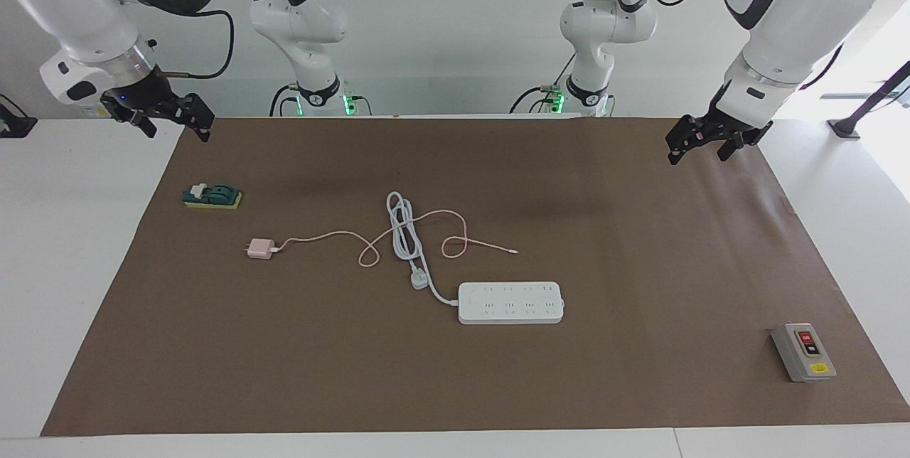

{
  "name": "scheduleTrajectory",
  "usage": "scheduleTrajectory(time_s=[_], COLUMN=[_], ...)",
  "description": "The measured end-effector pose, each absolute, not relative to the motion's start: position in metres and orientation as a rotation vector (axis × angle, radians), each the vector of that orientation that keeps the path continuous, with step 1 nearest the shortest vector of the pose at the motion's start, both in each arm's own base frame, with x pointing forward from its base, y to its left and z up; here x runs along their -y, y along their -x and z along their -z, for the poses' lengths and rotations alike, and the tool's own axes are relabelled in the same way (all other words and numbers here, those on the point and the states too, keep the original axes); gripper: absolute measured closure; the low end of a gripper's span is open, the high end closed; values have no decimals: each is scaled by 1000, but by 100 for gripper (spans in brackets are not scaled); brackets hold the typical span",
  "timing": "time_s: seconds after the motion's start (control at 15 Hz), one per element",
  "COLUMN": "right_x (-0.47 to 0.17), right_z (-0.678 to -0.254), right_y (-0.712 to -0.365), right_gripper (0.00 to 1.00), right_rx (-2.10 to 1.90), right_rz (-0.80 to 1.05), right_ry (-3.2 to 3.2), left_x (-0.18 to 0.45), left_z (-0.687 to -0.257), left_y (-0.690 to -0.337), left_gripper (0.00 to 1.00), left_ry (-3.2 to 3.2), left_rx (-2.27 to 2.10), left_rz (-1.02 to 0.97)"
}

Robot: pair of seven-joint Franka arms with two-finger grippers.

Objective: Plug charger into power strip
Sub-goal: 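Reach the left gripper to the power strip while the right gripper reaches the charger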

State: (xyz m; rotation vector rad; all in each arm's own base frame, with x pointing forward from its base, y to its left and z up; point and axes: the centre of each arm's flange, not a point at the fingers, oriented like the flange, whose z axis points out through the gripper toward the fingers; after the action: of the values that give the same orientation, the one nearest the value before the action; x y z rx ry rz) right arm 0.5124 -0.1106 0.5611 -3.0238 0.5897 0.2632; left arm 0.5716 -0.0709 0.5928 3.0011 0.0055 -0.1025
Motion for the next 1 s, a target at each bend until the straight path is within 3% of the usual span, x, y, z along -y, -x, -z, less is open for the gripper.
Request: scheduleTrajectory(time_s=[0.27, 0.67, 1.0], right_x=[138, 142, 165], right_z=[-507, -423, -351], right_y=[-514, -543, -548], right_gripper=[2, 0, 0], right_rx=[-912, -1330, -1544], right_rz=[-416, -564, -668], right_ry=[2797, 2387, 1978], left_x=[87, 81, 88], left_z=[-557, -520, -490], left_y=[-589, -614, -632], left_gripper=[0, 0, 0], left_ry=[-2689, -2136, -1915], left_rx=[-79, -199, -101], left_rz=[242, 435, 396])
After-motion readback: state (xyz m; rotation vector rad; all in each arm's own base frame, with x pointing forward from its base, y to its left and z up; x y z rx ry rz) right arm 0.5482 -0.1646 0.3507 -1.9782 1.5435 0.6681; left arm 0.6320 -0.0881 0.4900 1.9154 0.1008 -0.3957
